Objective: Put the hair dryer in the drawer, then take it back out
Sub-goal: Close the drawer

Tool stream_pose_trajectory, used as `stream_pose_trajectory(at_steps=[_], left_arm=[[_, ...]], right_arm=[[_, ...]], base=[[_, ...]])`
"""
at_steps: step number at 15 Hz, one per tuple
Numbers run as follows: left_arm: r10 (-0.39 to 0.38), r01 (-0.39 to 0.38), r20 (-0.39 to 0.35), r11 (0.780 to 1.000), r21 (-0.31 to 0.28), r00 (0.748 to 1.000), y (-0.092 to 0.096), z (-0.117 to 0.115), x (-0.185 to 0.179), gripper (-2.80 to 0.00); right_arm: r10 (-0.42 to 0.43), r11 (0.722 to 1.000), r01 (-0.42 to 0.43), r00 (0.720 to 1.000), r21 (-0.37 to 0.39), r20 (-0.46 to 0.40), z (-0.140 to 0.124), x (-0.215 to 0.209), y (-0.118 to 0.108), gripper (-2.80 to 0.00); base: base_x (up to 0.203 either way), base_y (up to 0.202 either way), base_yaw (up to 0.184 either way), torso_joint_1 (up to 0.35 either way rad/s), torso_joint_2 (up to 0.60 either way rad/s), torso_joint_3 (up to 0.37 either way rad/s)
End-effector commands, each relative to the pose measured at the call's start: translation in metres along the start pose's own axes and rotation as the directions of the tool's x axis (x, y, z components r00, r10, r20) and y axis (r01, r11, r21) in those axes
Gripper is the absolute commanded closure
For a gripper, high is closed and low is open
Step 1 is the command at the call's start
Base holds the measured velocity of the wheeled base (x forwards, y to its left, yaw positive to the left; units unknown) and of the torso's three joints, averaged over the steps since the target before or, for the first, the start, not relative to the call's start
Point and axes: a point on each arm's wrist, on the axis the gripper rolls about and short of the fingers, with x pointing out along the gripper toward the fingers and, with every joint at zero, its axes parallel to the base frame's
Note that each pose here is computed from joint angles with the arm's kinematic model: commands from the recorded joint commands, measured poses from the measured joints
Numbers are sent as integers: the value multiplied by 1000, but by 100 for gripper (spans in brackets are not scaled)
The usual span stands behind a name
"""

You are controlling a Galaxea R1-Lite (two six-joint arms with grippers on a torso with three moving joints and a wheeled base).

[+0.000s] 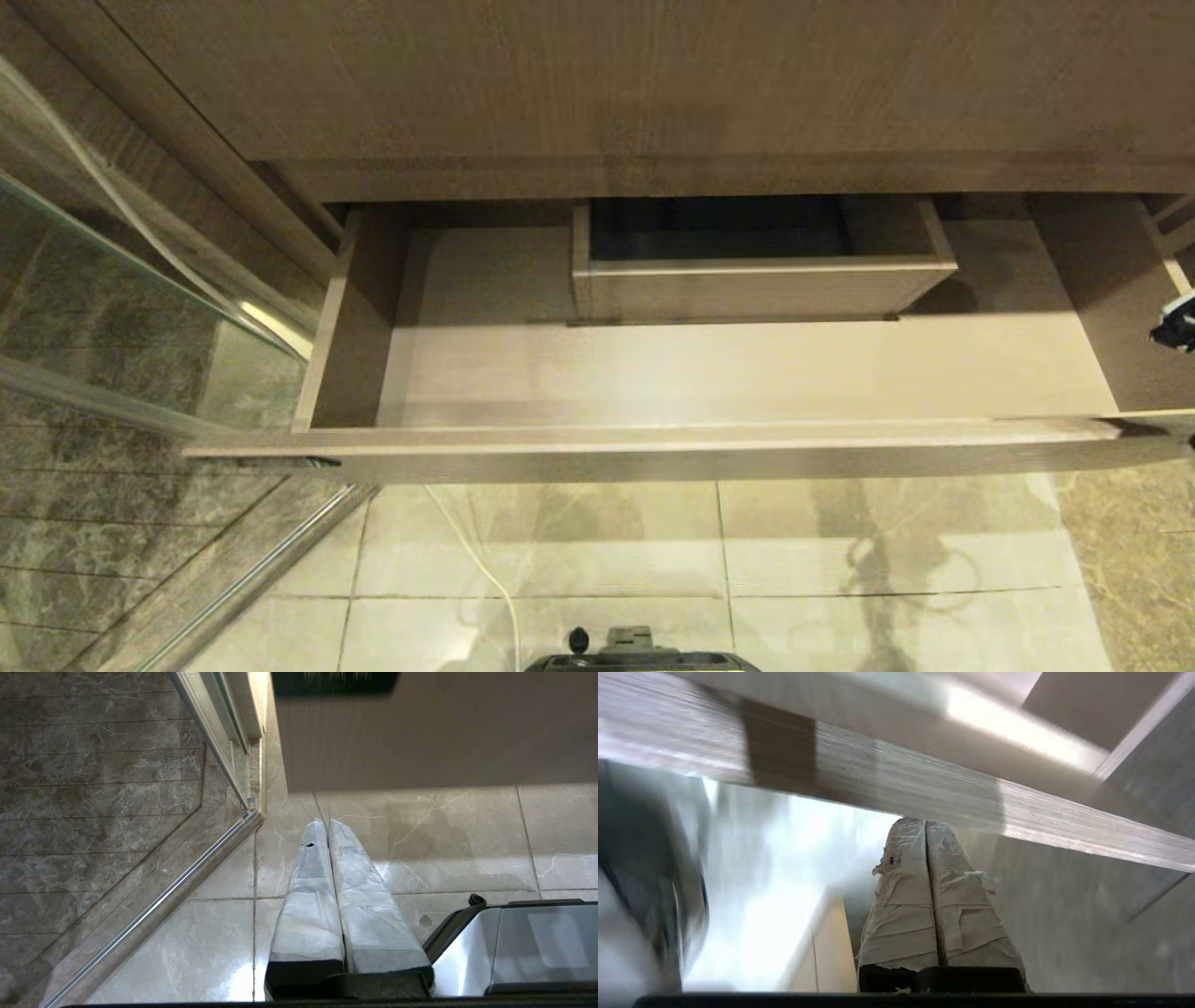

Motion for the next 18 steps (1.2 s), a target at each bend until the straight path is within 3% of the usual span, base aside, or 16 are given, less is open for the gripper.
stream_pose_trajectory(at_steps=[1, 3, 4, 12, 18], left_arm=[[0, 0, -2, 1000, 0, 1000, 0, 0, 0, 0], [0, 0, -1, 1000, 0, 1000, 0, 0, 0, 0], [-1, 1, -2, 1000, 0, 1000, 0, 0, 0, 0], [0, 0, -2, 1000, 0, 1000, 0, 0, 0, 0], [0, 0, -2, 1000, 0, 1000, 0, 0, 0, 0]], right_arm=[[-131, 991, 120, 962, 59, 238, 25, -12, -13, 0], [-212, 976, 170, 894, 140, 395, 46, -21, -22, 0], [-219, 974, 172, 886, 149, 409, 46, -24, -22, 0], [-235, 971, 187, 871, 152, 431, 2, -69, 2, 0], [-227, 973, 182, 876, 146, 426, -29, -80, 22, 0]], base=[[0, 0, 0, 0, 0, 0], [0, 0, 0, 0, 0, 0], [0, 0, 0, 0, 0, 0], [0, 0, 0, 0, 0, 0], [0, 0, 0, 0, 0, 0]])
